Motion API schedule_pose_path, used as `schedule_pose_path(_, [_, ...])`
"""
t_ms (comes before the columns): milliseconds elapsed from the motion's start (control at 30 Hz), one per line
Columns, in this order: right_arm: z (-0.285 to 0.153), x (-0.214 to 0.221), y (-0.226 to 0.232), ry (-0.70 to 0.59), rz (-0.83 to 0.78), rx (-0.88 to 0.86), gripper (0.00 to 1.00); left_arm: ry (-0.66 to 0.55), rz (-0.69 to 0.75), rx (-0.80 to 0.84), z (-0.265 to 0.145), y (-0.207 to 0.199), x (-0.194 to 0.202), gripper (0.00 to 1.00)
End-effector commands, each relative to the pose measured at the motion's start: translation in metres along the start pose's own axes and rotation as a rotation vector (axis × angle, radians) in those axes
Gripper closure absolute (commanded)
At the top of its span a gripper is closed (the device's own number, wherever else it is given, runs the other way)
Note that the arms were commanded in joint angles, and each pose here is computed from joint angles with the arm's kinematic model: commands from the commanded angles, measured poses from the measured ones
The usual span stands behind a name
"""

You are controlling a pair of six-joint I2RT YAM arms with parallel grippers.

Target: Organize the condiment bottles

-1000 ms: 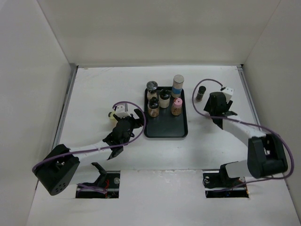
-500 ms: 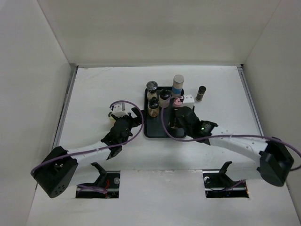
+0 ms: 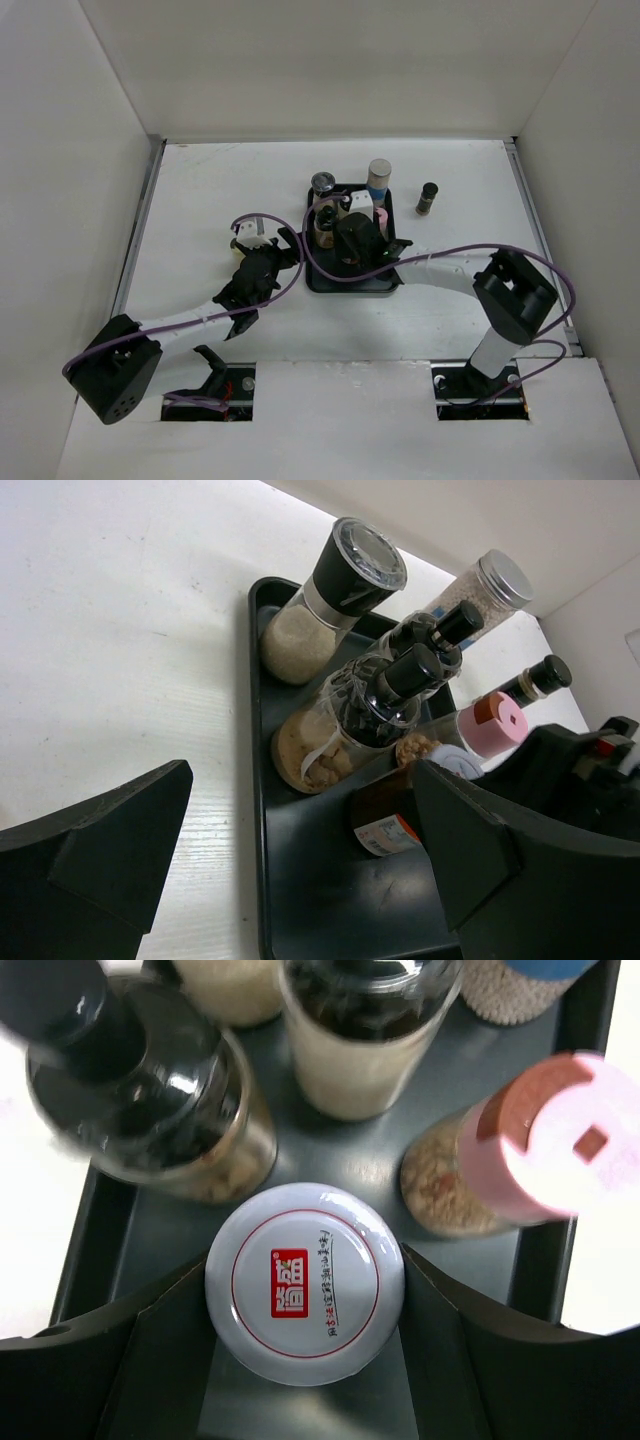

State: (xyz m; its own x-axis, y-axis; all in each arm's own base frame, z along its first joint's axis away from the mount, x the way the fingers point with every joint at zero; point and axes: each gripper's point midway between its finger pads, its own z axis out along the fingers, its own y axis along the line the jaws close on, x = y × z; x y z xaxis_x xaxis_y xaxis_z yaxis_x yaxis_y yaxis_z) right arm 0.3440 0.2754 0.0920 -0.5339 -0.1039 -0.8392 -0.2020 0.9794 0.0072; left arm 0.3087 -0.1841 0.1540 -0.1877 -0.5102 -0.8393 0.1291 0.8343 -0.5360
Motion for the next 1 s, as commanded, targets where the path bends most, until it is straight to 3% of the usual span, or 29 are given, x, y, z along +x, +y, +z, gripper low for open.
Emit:
schedule_pose_path(0, [0.004, -0.048, 0.017, -0.139, 0.085, -0.049, 0.4, -0.033, -0.031, 0.017, -0.001, -0.003, -0.008, 0.06])
schedule_pose_path(100, [0.007, -0.042, 0.015, -0.127, 0.09, -0.041, 0.34, -0.039, -0.031, 0.006, 0.001, 0.0, -0.01, 0.06])
schedule_pose_path(200, [-0.003, -0.051, 0.013, -0.152, 0.103, -0.052, 0.15, -0.053, -0.036, 0.012, 0.0, -0.002, -0.016, 0.06])
schedule_pose_path(300, [-0.025, -0.069, 0.01, -0.193, 0.13, -0.087, 0.04, -0.067, -0.04, 0.01, -0.001, -0.005, -0.027, 0.06])
schedule_pose_path(500, [-0.073, -0.085, -0.014, -0.275, 0.206, -0.143, 0.01, -0.044, -0.032, -0.047, -0.003, -0.001, -0.037, 0.07])
schedule_pose_path(567, [-0.082, -0.086, -0.03, -0.308, 0.24, -0.134, 0.06, -0.027, -0.015, -0.077, -0.005, -0.001, -0.042, 0.07])
schedule_pose_path(600, [-0.085, -0.086, -0.039, -0.329, 0.259, -0.129, 0.19, -0.024, -0.008, -0.1, -0.005, 0.0, -0.045, 0.07])
schedule_pose_path(633, [-0.089, -0.086, -0.05, -0.354, 0.284, -0.124, 0.46, -0.022, 0.003, -0.127, -0.007, 0.004, -0.048, 0.07])
schedule_pose_path(700, [-0.097, -0.085, -0.059, -0.376, 0.319, -0.138, 0.77, -0.032, 0.024, -0.196, -0.01, 0.017, -0.056, 0.07])
schedule_pose_path(733, [-0.1, -0.082, -0.062, -0.385, 0.344, -0.15, 0.85, -0.035, 0.036, -0.237, -0.013, 0.026, -0.061, 0.08])
schedule_pose_path(833, [-0.105, -0.071, -0.067, -0.43, 0.416, -0.186, 0.86, -0.033, 0.062, -0.348, -0.022, 0.053, -0.075, 0.09])
schedule_pose_path(867, [-0.106, -0.068, -0.068, -0.446, 0.433, -0.192, 0.82, -0.025, 0.068, -0.383, -0.024, 0.063, -0.077, 0.1])
schedule_pose_path(967, [-0.107, -0.064, -0.074, -0.474, 0.465, -0.201, 0.56, 0.016, 0.076, -0.482, -0.024, 0.089, -0.08, 0.14])
